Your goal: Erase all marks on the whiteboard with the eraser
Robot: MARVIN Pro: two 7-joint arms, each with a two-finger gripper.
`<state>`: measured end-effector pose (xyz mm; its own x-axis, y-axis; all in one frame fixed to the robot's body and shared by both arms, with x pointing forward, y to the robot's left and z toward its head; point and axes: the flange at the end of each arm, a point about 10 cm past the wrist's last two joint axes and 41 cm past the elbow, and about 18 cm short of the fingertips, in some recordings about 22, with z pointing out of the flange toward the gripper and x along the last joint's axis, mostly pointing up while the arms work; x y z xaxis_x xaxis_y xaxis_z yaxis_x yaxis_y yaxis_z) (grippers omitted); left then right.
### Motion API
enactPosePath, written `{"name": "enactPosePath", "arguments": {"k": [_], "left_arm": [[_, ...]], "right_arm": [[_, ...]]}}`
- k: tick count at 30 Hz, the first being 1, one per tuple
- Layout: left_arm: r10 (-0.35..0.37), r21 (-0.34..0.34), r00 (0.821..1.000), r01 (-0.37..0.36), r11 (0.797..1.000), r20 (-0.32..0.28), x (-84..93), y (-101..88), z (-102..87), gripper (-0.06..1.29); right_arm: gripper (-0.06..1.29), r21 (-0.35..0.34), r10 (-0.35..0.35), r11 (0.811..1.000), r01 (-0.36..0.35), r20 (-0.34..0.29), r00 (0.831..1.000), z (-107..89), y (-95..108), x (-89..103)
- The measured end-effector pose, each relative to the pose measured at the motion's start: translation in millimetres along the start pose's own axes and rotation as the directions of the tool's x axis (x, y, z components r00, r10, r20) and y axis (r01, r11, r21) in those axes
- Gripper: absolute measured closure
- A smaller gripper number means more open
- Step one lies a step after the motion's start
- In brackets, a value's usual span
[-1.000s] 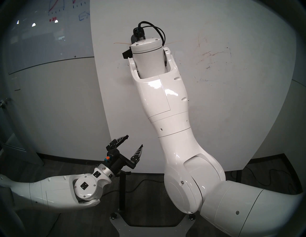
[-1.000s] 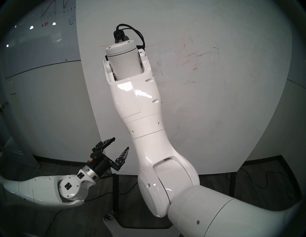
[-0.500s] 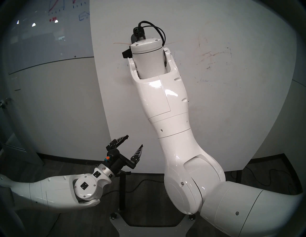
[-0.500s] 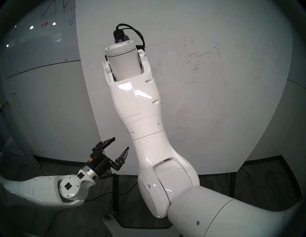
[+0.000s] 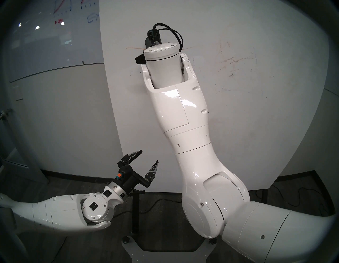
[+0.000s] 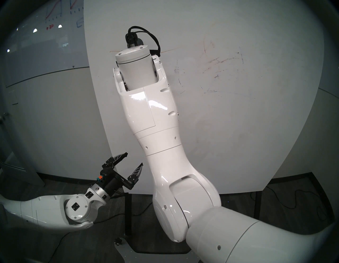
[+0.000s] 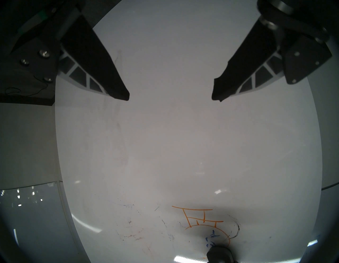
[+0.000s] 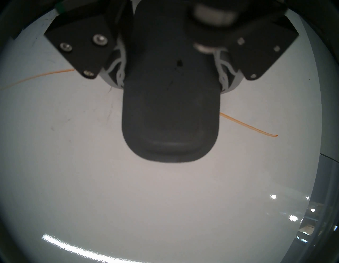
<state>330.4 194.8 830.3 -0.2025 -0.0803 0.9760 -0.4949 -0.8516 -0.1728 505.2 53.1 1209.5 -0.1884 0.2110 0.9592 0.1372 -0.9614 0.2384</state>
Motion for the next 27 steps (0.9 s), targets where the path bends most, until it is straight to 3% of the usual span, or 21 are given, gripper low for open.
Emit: {"name": "enactPosePath", "arguments": {"k": [27], "left_arm": [[0.0,0.0,1.0,0.0,1.0,0.0,0.0,-0.1,0.1,0.0]], "right_arm": [[0.69,-0.023,0.006,1.0,-0.007,-0.027,1.0,-11.4,-3,-0.6]]}}
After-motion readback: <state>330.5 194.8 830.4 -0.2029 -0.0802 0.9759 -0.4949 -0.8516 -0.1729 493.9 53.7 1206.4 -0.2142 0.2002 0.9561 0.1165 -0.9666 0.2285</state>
